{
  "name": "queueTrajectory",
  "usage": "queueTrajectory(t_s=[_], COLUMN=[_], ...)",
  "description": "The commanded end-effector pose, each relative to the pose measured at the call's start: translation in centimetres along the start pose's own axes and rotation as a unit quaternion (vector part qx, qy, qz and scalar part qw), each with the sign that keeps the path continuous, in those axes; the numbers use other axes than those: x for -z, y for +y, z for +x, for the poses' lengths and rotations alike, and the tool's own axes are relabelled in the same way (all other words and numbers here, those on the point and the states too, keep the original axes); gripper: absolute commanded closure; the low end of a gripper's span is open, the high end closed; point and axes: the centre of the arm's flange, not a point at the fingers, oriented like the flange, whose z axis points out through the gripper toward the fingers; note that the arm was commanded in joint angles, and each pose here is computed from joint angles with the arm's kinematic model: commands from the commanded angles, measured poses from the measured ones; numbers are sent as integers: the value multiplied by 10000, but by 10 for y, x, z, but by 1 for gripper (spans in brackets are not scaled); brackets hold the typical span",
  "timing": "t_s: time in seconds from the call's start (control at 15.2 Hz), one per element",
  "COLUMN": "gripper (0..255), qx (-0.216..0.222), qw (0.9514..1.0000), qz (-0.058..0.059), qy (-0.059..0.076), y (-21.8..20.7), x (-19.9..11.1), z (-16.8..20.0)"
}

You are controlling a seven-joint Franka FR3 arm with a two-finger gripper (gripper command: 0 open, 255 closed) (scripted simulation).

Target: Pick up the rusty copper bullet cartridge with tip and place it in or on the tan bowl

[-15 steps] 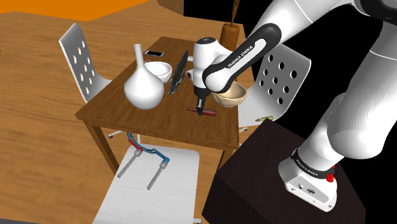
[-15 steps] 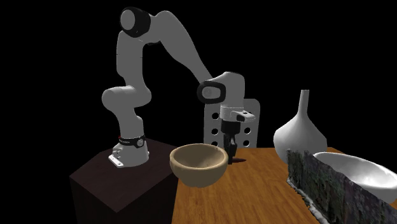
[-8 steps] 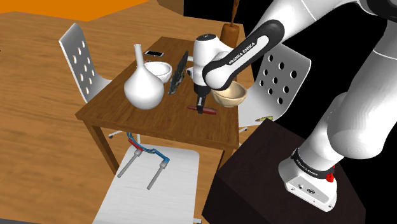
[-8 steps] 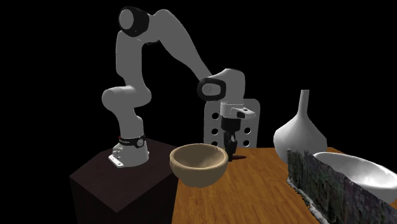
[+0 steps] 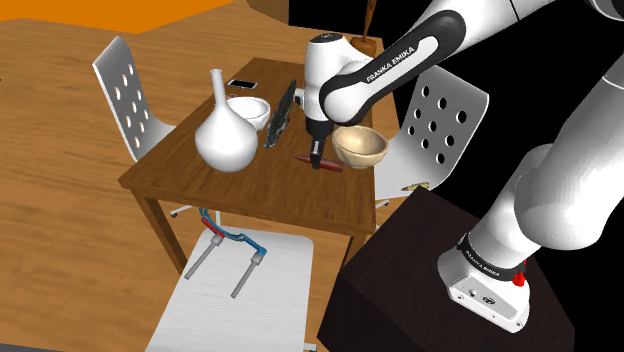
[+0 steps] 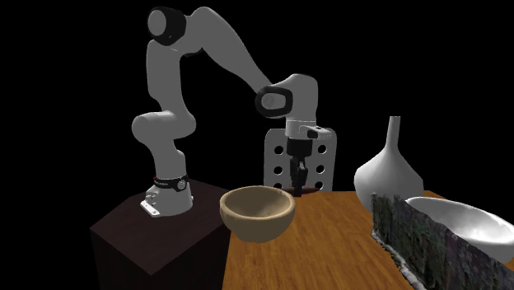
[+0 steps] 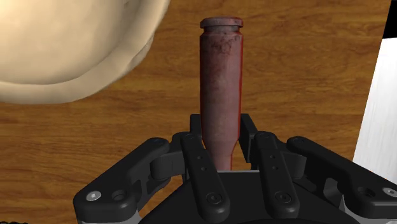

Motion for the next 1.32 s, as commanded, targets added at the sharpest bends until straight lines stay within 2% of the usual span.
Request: queueTrajectory(t_s=[0.0, 1.25], gripper=[255, 255], qx=[1, 1], qw=[10000, 10000], qz=[1, 1], qy=[-2, -2], y=[2, 7], x=[11, 111], z=[-1, -4])
